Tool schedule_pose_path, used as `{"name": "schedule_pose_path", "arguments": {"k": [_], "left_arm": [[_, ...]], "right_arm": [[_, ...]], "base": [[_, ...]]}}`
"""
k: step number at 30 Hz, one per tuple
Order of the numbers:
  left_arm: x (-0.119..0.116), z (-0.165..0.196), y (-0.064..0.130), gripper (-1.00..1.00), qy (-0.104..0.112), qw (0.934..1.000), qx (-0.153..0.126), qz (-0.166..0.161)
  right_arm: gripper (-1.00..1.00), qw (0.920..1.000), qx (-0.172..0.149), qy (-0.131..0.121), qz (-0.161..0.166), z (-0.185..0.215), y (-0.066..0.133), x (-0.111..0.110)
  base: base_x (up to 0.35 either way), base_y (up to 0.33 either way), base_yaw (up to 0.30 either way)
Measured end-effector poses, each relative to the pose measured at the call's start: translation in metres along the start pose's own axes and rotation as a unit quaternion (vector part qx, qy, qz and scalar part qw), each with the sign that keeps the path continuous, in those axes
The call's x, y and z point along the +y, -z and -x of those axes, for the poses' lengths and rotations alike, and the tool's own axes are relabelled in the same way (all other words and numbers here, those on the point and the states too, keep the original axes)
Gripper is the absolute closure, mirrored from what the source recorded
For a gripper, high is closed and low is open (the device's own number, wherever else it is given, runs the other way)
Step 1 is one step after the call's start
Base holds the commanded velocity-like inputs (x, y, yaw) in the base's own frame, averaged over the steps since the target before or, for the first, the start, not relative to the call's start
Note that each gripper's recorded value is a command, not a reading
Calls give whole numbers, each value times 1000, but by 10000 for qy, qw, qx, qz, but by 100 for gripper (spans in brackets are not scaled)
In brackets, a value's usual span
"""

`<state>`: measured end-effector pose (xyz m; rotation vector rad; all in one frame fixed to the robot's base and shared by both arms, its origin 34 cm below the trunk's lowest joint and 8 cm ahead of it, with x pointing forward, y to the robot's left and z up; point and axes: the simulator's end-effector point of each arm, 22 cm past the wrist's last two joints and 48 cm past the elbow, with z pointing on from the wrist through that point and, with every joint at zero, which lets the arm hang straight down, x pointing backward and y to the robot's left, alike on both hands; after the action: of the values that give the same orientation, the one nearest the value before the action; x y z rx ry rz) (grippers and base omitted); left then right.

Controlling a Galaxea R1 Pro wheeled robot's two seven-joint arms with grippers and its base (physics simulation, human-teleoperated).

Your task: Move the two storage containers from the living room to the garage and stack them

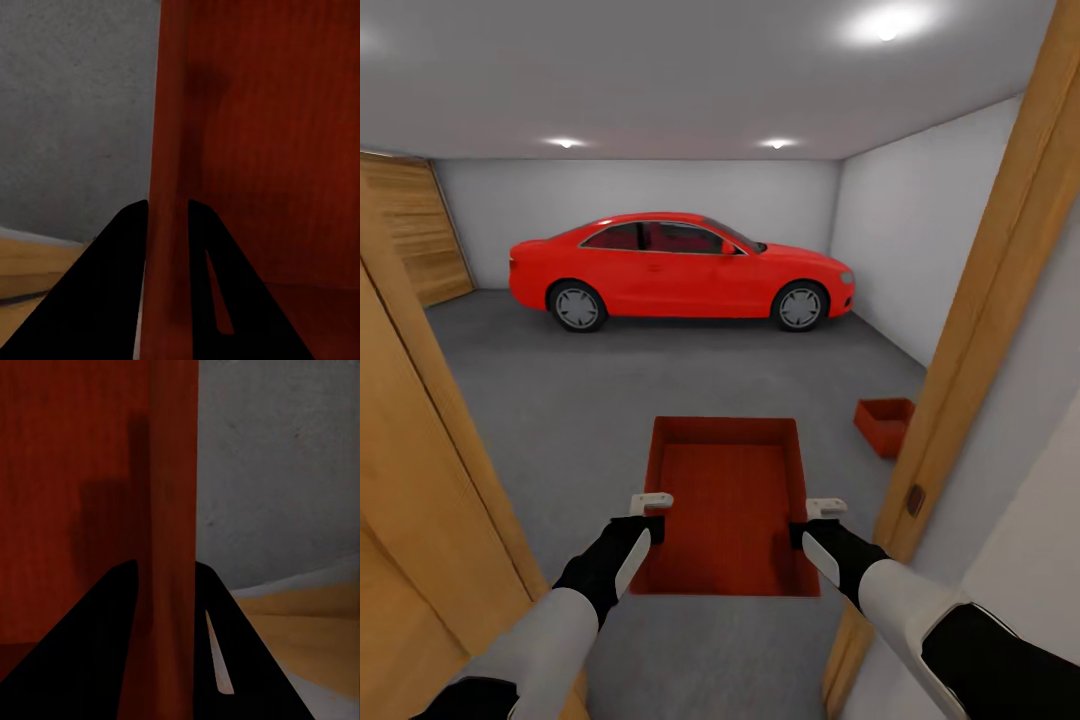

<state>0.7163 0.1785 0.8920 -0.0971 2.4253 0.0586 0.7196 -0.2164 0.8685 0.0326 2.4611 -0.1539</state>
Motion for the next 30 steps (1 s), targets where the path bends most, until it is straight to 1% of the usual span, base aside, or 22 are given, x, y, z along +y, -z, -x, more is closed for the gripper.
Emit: {"name": "schedule_pose_path", "arguments": {"k": [30], "left_arm": [[1,0,0,100,7,10000,-4,-1]], "right_arm": [[100,10000,-5,5,-3,0,0,1]], "base": [[322,0,0]]}}
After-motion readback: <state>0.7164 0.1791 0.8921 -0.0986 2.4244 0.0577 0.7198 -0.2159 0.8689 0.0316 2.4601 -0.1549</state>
